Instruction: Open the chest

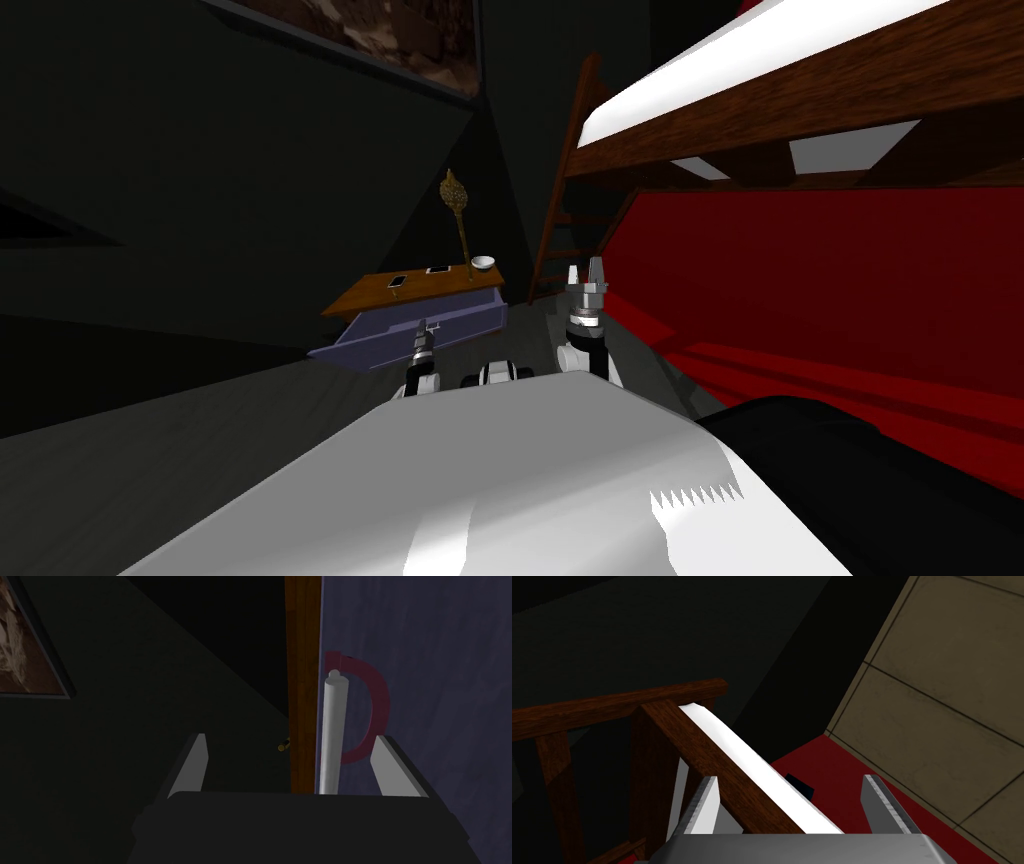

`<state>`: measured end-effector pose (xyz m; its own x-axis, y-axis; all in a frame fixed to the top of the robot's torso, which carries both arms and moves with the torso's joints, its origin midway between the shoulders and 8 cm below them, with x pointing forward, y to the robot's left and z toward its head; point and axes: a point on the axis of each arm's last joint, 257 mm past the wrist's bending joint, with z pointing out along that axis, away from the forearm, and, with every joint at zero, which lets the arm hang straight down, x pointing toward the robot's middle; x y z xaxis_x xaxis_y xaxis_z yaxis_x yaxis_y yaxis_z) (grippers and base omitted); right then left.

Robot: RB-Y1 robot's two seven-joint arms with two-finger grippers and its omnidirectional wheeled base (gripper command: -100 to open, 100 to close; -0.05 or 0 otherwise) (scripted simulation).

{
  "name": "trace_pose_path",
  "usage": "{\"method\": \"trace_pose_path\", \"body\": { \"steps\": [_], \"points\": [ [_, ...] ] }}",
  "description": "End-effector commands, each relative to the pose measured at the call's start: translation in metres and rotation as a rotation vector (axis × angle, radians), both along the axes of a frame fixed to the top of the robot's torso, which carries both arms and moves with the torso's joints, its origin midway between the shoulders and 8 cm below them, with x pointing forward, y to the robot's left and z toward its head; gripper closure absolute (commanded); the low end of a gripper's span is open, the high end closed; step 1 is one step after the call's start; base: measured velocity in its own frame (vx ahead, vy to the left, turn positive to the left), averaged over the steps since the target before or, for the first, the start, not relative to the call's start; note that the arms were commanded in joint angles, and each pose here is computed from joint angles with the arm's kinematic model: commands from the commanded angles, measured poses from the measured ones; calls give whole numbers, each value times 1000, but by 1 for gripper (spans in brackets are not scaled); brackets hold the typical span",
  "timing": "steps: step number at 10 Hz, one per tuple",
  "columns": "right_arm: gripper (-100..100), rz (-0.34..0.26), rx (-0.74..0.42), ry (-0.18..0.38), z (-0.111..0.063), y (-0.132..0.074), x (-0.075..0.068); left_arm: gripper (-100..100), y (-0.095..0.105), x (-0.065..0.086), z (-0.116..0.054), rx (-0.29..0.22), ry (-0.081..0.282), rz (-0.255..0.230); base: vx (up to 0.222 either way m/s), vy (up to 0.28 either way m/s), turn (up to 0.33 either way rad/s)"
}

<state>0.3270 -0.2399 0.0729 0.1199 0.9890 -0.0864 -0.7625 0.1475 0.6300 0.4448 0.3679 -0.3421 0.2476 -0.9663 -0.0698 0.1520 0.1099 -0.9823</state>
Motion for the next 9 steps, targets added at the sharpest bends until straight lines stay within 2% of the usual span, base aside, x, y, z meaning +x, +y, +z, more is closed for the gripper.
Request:
{"method": "trace_pose_path", "body": {
  "steps": [1, 6, 7, 8, 9],
  "points": [
    [0, 0, 0, 0, 0, 0, 0, -100, 1, 6, 7, 1, -5, -3, -11, -8, -6],
    [0, 0, 0, 0, 0, 0, 0, -100, 11, 52, 37, -3, -6, -18, -69, -28, 30],
    [0, 0, 0, 0, 0, 0, 0, -100, 8, 45, 28, -5, 4, -16, -36, -14, 3],
    [0, 0, 0, 0, 0, 0, 0, 0, 9, 45, 26, -7, 10, -16, -7, -3, -2],
    [0, 0, 0, 0, 0, 0, 0, 0, 8, 44, 24, -9, 15, -16, 0, 0, 0]
  ]
}}
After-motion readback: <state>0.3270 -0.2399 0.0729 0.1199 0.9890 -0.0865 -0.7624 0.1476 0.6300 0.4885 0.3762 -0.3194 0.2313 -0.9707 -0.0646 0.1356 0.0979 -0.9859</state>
